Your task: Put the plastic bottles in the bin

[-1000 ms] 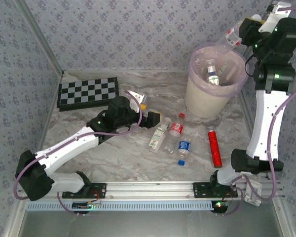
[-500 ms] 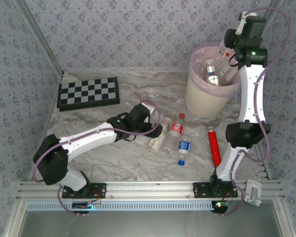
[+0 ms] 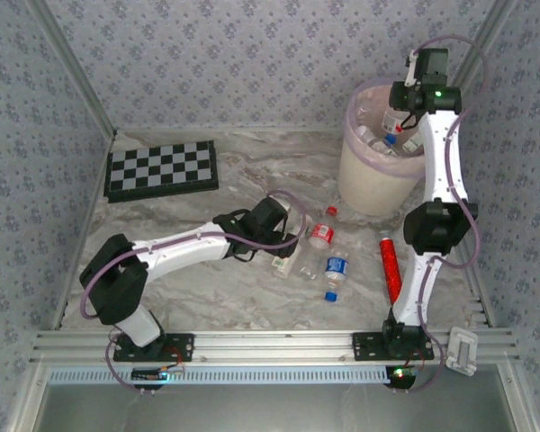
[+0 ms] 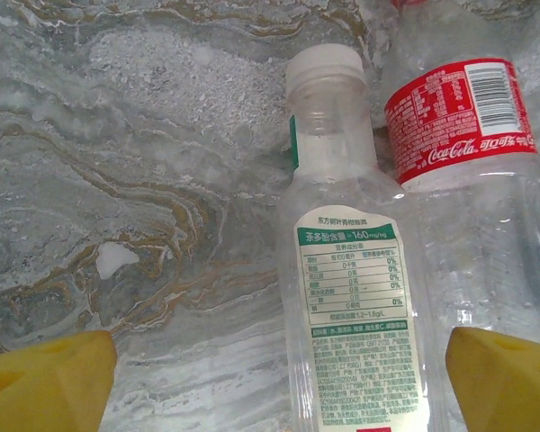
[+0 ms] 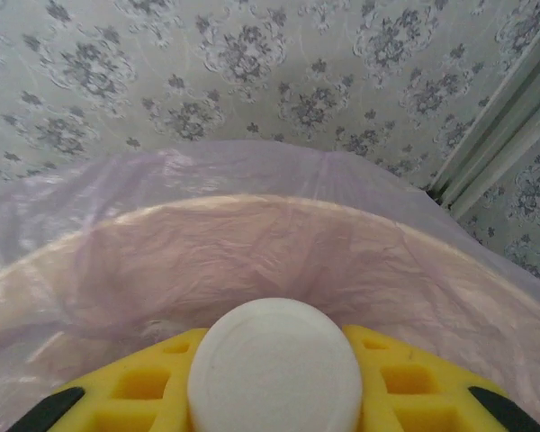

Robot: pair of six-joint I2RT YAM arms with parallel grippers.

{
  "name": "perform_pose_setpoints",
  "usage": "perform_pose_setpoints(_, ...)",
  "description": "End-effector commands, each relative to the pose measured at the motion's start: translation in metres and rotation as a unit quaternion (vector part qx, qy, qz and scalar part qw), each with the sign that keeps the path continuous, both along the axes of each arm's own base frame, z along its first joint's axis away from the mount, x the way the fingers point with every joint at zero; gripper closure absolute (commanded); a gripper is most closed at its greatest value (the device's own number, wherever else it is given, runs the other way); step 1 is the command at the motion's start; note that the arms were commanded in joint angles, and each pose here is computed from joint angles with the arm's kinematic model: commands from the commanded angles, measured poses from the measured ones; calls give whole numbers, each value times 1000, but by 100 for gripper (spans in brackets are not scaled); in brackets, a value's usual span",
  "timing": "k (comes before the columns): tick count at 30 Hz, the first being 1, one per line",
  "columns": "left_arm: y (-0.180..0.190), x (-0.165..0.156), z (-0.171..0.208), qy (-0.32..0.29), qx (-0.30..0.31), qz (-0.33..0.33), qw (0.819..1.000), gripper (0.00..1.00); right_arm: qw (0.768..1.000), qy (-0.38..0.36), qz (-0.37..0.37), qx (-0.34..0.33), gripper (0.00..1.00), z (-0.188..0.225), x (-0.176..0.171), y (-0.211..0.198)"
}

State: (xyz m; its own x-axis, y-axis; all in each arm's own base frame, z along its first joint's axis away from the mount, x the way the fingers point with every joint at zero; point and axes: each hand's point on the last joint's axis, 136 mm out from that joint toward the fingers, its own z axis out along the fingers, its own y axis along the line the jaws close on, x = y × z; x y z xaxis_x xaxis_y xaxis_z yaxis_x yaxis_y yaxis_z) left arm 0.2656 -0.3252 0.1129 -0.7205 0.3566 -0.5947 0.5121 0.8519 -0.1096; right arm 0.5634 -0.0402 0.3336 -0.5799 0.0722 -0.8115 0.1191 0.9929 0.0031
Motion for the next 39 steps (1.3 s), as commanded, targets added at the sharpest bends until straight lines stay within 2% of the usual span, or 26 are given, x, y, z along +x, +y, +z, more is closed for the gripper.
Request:
perform_pose_setpoints(1,-3,2,-1,-2,3,5,1000,10,994,108,12,14,100,-50,-29,12)
perform_pose_setpoints(15,-4,-6,-20,17,-3,2,1000,12,976,198,21,92,100,-159,-39,40)
perform_pose_setpoints(19,-11,-17,-22,33,-15,-20,999,9,969,216,28,121,97,-168,-44,49)
perform_pose_setpoints(23,-16,-30,-25,47,-20,-44,998,7,964,210,50,158,92,-151,-47,59)
perform_pose_setpoints(26,-18,-37,-29,54,-13,-53,997,7,959,175,68,213,82,-120,-45,64)
perform_pose_setpoints(28,-18,-40,-35,59,-4,-53,997,7,961,158,66,219,77,-101,-49,64)
perform_pose_setpoints(38,-11,-38,-51,64,40,-41,996,14,988,71,35,136,23,2,-73,47)
perform_pose_setpoints(39,-10,-38,-52,64,43,-40,996,15,989,59,38,132,21,14,-75,46)
